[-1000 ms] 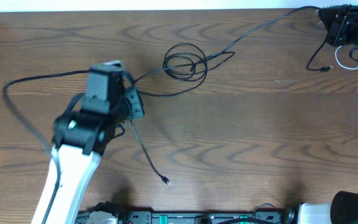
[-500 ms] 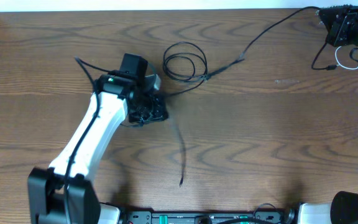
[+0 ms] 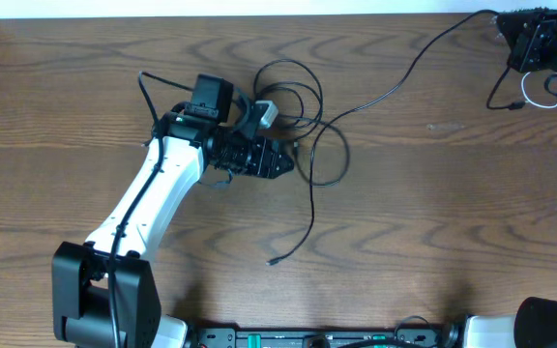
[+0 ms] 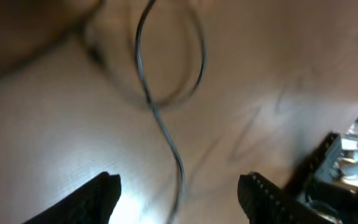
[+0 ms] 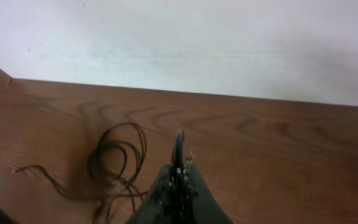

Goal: Untangle cables

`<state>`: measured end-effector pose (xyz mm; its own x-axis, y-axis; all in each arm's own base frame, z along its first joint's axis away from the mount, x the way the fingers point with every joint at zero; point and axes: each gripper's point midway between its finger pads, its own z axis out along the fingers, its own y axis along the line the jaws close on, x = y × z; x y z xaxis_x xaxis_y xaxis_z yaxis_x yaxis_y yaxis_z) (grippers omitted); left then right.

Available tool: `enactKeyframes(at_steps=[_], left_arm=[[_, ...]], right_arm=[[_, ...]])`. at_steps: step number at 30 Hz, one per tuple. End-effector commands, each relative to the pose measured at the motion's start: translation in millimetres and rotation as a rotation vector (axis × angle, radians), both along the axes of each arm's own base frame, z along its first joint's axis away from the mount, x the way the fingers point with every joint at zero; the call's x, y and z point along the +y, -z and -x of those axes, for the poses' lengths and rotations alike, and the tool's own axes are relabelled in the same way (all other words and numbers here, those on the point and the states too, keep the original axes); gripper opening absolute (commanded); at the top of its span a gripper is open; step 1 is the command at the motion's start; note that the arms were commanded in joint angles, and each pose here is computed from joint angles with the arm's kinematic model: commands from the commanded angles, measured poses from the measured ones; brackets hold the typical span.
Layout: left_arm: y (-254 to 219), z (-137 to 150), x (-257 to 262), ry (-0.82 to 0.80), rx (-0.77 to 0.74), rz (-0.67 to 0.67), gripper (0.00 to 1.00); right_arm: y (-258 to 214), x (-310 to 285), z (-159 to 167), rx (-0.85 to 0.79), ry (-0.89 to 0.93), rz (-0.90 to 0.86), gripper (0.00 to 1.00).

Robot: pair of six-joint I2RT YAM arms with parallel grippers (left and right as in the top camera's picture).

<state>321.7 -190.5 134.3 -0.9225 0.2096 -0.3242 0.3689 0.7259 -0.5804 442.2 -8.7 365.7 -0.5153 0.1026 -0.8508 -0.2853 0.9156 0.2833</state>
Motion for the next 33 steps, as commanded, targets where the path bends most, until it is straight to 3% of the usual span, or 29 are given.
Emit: enactKeyframes(at_steps=[1,9,23,33], left_arm=[[-11,-12,-17,0.066,-0.115,0.036,0.66],[-16,-21,-22,0.072,-0.171,0.049,0.66],[4,-10,-27,0.099,-0.166,-0.041,0.66],[9,-16,-19,0.070,-0.182,-0.098,0.66]], right_arm=[[-14,1,7,-0.024,0.006,-0.007,0.01],[-65,36,9,-0.228,-0.215,-0.111,0.01],[-64,37,11,-0.207,-0.220,-0.143,0.01],[-128,42,22,-0.406,-0.291,-0.210,0.01]])
